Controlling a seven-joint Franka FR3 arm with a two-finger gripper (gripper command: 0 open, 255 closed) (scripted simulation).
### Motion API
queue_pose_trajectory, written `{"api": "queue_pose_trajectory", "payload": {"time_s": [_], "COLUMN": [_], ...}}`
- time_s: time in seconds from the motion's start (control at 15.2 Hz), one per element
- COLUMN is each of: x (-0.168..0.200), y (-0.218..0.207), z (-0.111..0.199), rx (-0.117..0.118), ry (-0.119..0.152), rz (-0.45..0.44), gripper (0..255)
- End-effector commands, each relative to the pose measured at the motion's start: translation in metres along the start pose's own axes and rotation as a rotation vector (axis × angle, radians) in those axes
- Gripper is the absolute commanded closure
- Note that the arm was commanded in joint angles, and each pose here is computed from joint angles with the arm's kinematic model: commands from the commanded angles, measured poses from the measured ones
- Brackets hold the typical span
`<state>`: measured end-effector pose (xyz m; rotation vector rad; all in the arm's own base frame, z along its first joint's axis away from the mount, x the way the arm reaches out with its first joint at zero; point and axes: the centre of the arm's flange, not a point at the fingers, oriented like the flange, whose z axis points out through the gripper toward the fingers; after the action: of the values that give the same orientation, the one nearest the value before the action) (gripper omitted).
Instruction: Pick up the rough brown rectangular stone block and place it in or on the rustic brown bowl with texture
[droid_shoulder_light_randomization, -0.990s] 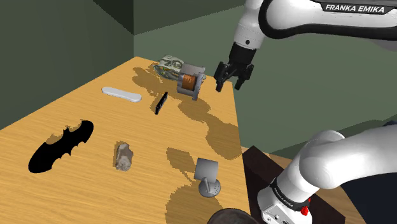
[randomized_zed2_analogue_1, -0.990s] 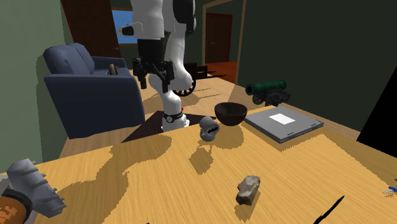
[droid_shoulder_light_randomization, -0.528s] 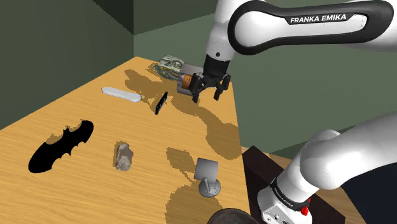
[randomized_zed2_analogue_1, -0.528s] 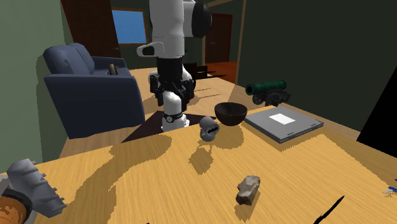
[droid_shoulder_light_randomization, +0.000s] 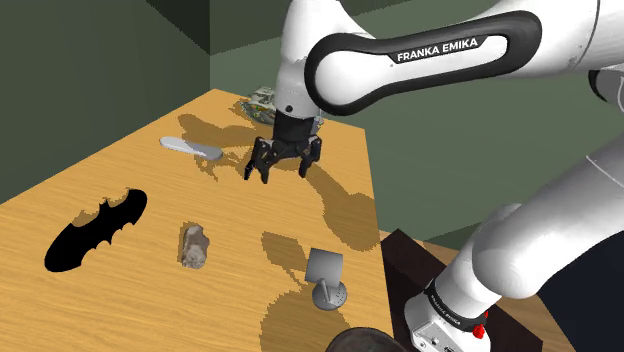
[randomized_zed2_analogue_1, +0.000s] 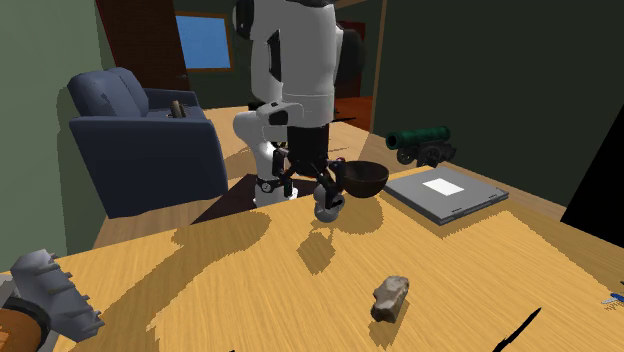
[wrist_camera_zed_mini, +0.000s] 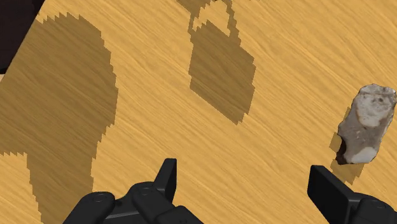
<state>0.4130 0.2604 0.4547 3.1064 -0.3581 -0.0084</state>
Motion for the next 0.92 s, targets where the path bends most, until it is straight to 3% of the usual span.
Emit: {"api": "queue_pose_trajectory", "payload": {"time_s": [0.0,0.86], "x": [0.003,0.022], "y": [-0.023,-0.173], "z": [0.015,0.097], "rx": [0.001,0.002], "ry": [-0.007,-0.046], "rz": [0.005,0.028], "gripper": [0,0]}}
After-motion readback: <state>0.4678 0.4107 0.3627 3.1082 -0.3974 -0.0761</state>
